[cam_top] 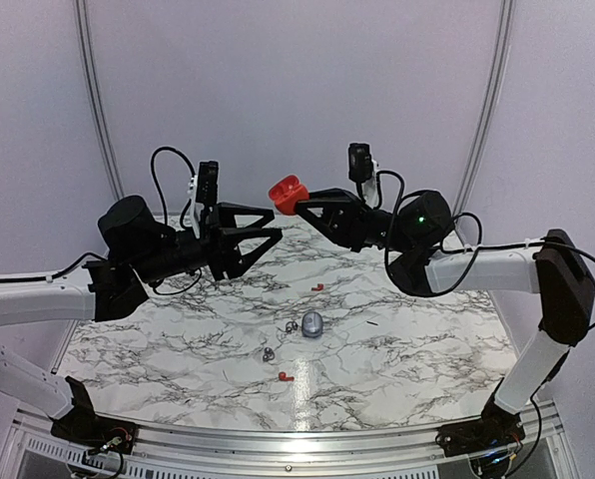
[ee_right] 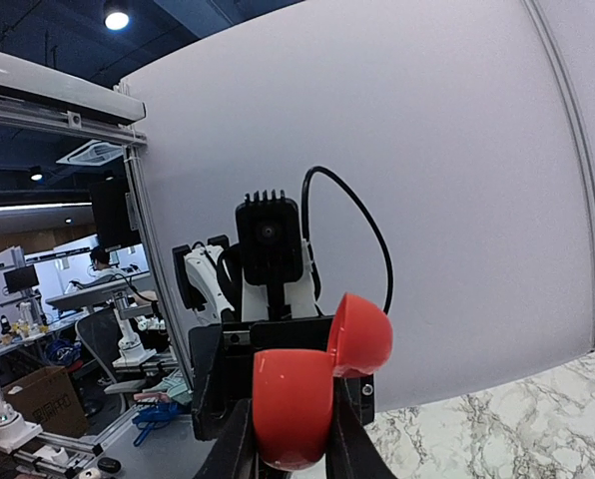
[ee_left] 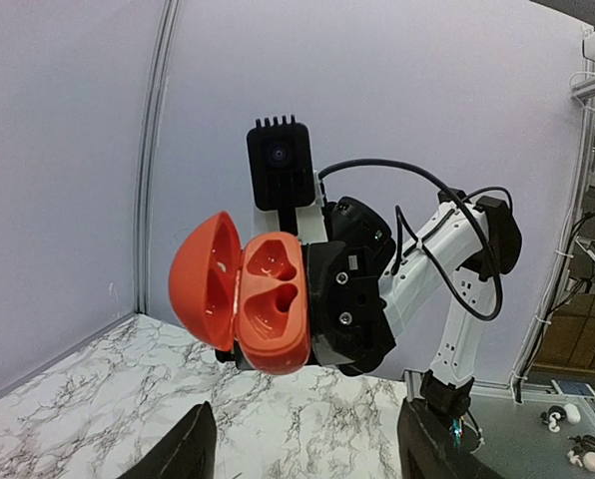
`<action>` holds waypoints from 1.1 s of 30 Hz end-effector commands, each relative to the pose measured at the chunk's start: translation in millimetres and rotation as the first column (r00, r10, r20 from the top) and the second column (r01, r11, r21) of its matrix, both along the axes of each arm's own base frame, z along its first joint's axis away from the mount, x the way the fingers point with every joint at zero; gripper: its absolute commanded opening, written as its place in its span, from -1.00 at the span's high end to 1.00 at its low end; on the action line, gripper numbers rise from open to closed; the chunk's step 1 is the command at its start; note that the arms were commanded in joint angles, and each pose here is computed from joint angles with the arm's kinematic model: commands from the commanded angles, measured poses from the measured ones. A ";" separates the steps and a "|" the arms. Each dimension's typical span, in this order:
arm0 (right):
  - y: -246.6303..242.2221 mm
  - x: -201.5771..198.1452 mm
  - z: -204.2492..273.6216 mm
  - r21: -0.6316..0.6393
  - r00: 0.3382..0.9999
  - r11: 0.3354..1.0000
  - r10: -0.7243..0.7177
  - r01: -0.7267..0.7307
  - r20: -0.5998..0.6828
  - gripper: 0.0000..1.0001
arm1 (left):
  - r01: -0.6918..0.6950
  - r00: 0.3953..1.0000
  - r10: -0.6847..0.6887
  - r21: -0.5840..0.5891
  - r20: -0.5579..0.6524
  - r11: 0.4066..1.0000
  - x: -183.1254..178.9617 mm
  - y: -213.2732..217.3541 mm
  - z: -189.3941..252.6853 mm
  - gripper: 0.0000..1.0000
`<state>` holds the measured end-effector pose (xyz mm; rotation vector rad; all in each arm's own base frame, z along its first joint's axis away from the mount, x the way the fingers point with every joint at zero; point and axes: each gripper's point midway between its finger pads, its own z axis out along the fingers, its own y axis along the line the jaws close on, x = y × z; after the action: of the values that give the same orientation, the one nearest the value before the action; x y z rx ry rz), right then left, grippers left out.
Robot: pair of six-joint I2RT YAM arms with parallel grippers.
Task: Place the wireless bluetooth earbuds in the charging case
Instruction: Pass from the right arm to the left
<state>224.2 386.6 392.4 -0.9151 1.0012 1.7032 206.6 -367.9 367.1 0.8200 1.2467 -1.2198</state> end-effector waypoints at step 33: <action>2.4 -12.3 29.6 0.131 0.998 0.990 -0.051 0.046 0.041 1.00 | -0.016 0.998 0.027 -0.221 0.048 0.975 1.1 -8.1 57.6 0.33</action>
<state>215.9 388.0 413.4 -0.8476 0.9033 1.6946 208.7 -379.1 405.2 0.7102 1.1179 -1.2648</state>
